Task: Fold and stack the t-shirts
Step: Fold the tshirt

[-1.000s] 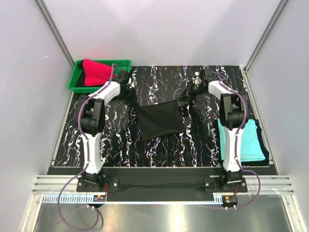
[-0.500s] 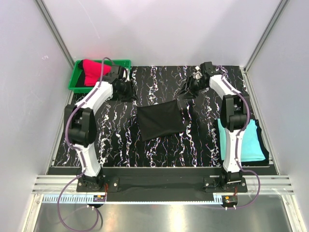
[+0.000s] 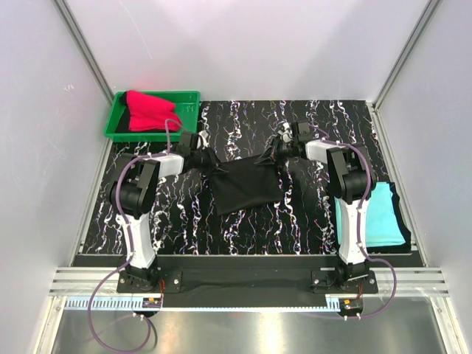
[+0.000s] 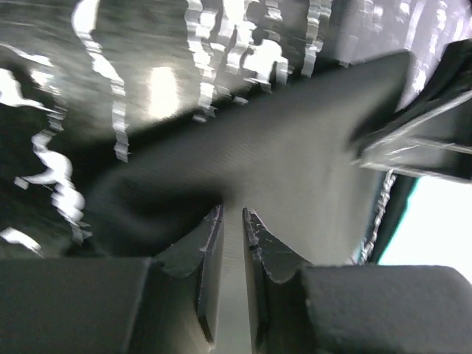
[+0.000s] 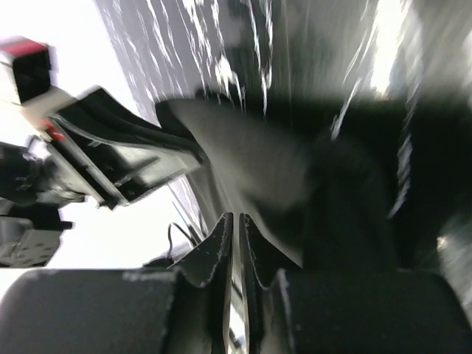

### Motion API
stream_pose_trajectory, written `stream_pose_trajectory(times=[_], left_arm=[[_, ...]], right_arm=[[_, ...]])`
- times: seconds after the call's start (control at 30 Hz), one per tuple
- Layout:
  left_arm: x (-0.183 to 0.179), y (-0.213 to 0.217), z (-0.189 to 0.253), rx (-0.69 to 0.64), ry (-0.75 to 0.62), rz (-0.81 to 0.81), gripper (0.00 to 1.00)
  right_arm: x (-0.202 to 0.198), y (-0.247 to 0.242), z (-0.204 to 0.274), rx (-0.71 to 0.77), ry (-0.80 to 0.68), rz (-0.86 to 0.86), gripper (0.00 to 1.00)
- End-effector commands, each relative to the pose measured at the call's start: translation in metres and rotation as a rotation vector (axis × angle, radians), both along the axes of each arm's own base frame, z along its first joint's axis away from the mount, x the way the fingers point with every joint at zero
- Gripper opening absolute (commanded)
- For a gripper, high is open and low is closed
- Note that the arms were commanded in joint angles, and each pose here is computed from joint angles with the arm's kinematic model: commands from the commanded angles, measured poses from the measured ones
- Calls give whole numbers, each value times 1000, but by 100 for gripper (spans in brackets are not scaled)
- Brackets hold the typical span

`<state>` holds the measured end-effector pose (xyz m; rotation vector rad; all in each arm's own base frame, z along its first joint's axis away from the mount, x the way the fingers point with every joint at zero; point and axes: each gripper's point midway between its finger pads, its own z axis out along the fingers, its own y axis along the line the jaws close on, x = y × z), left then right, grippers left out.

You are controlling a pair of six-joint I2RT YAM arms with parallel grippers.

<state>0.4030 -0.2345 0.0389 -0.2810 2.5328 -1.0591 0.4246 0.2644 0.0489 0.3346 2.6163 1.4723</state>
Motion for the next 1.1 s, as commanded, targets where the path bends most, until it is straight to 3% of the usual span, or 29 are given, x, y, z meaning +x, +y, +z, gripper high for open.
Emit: stream_pose_trajectory(times=[0.0, 0.23, 0.37, 0.43, 0.47, 0.63, 0.67, 0.83, 1.07], left_arm=[[37, 2, 25, -58, -199, 23, 20], [41, 24, -16, -2, -163, 22, 20], [43, 29, -16, 54, -151, -23, 28], [45, 34, -1, 95, -189, -44, 32], [40, 36, 3, 112, -178, -52, 33], [41, 47, 50, 179, -225, -48, 44], [37, 50, 63, 188, -235, -42, 48], [28, 54, 95, 208, -280, -56, 52], [17, -9, 110, -20, -291, -144, 50]], right_arm=[[36, -8, 6, 101, -133, -39, 14], [62, -38, -28, 127, -105, -115, 30], [68, -46, -38, 152, -71, -118, 31], [74, -57, -27, 153, -86, -134, 33], [75, -61, -23, 154, -70, -144, 39], [86, -74, 44, 151, -156, -158, 46], [79, -76, 46, 126, -103, -168, 47], [57, -81, 80, 56, -122, -137, 53], [-12, -44, 75, 76, -77, 4, 52]])
